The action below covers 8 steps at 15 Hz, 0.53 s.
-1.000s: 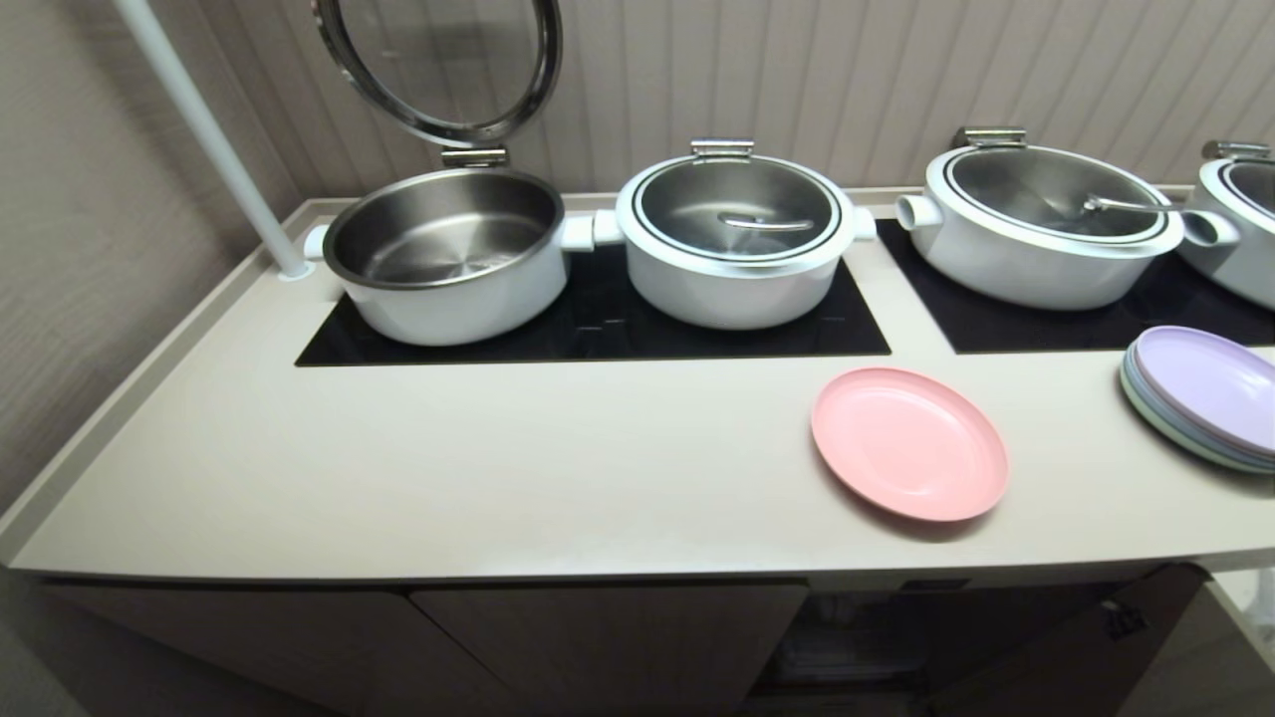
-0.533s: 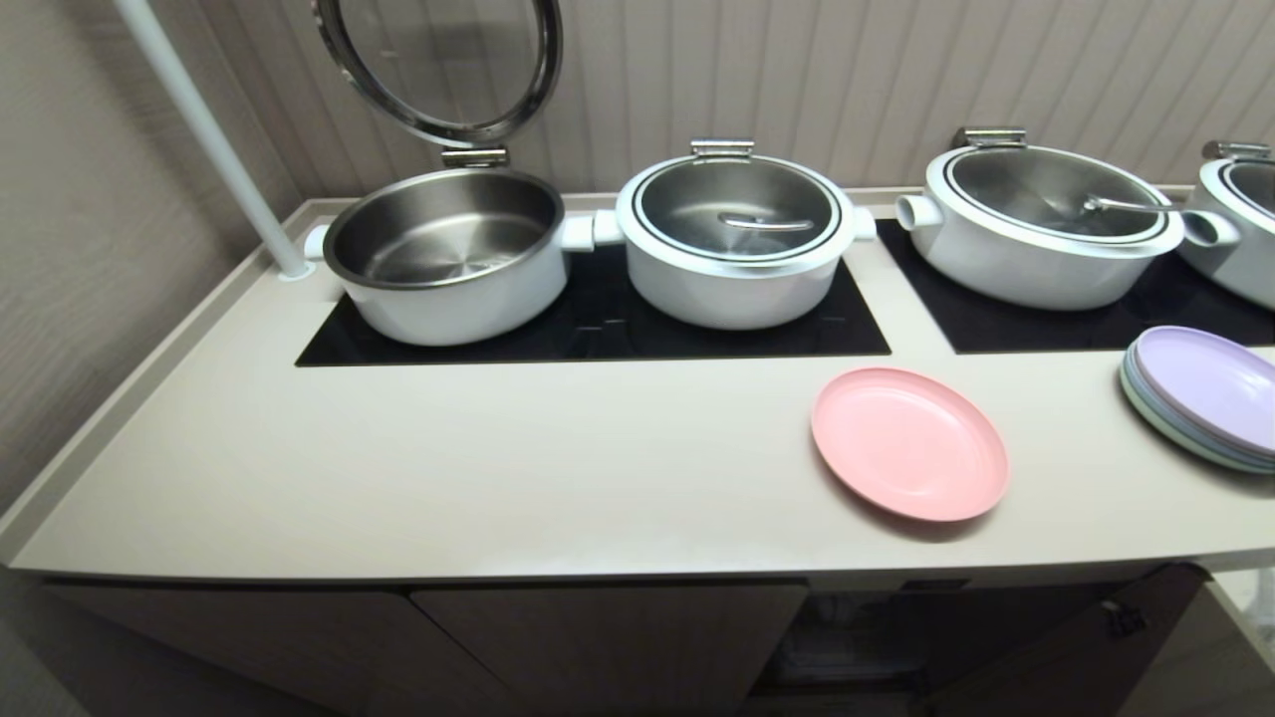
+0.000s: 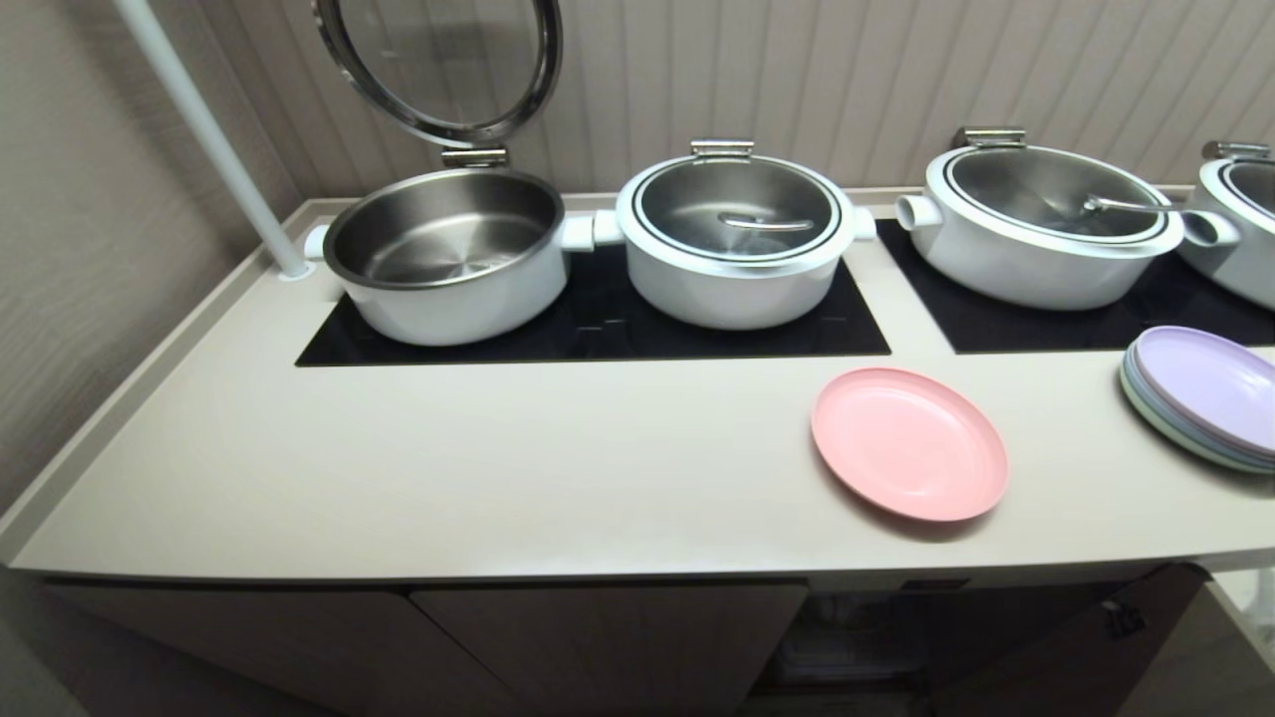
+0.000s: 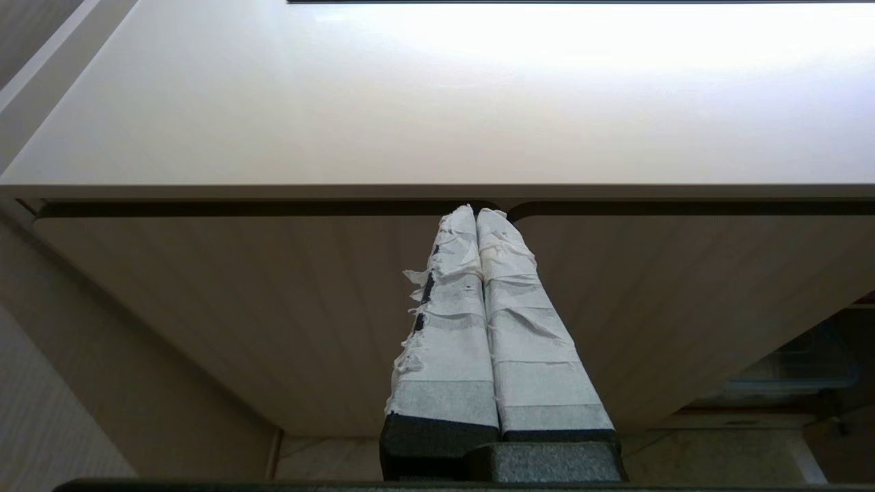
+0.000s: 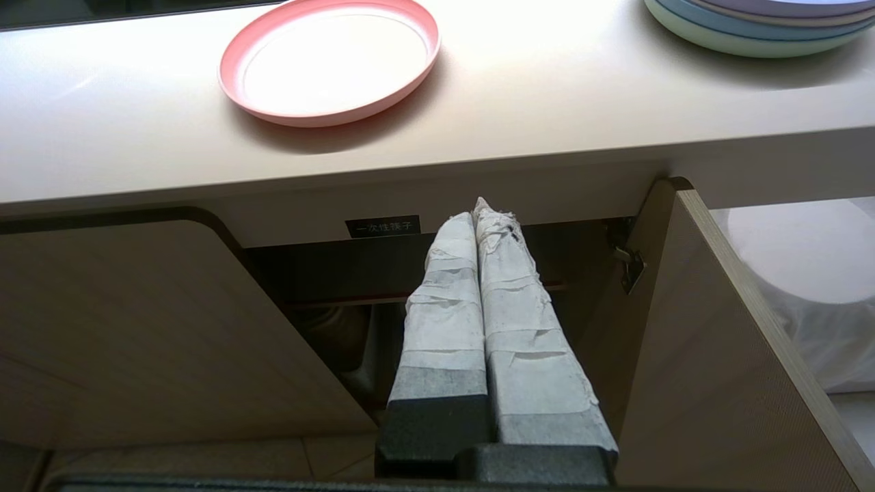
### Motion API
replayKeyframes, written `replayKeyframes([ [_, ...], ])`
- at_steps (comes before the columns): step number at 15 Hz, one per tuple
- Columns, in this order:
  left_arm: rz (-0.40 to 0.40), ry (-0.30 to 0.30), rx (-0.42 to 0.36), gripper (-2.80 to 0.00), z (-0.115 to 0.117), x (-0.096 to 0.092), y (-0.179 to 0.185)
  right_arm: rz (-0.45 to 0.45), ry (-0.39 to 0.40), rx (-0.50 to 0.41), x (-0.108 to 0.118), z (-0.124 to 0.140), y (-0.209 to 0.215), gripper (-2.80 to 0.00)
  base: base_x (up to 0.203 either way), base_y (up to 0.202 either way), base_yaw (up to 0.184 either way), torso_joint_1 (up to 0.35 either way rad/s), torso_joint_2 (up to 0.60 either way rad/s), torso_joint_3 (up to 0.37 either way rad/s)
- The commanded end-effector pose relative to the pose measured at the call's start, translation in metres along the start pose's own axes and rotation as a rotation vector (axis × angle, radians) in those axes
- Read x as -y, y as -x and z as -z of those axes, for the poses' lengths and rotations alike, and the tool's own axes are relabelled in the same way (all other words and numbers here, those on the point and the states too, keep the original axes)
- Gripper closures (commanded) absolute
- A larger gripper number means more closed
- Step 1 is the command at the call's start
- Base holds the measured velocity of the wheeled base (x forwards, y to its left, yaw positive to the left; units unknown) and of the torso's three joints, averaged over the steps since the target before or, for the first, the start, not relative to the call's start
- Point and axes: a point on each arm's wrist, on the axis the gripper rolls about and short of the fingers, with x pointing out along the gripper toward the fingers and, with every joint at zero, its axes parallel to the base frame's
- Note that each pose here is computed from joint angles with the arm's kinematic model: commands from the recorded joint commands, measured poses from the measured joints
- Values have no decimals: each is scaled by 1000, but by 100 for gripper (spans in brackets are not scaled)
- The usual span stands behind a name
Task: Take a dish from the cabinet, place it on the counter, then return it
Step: Pick up the plate from the table
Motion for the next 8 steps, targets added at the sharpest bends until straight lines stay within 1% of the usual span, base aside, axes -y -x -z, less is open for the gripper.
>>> replayKeyframes([
  [1, 0, 0, 1, 0, 0, 0, 0, 1, -2, 0, 0, 0, 0, 0, 0, 0, 0, 0, 0, 0],
  [8, 0, 0, 1, 0, 0, 0, 0, 1, -2, 0, 0, 0, 0, 0, 0, 0, 0, 0, 0, 0],
])
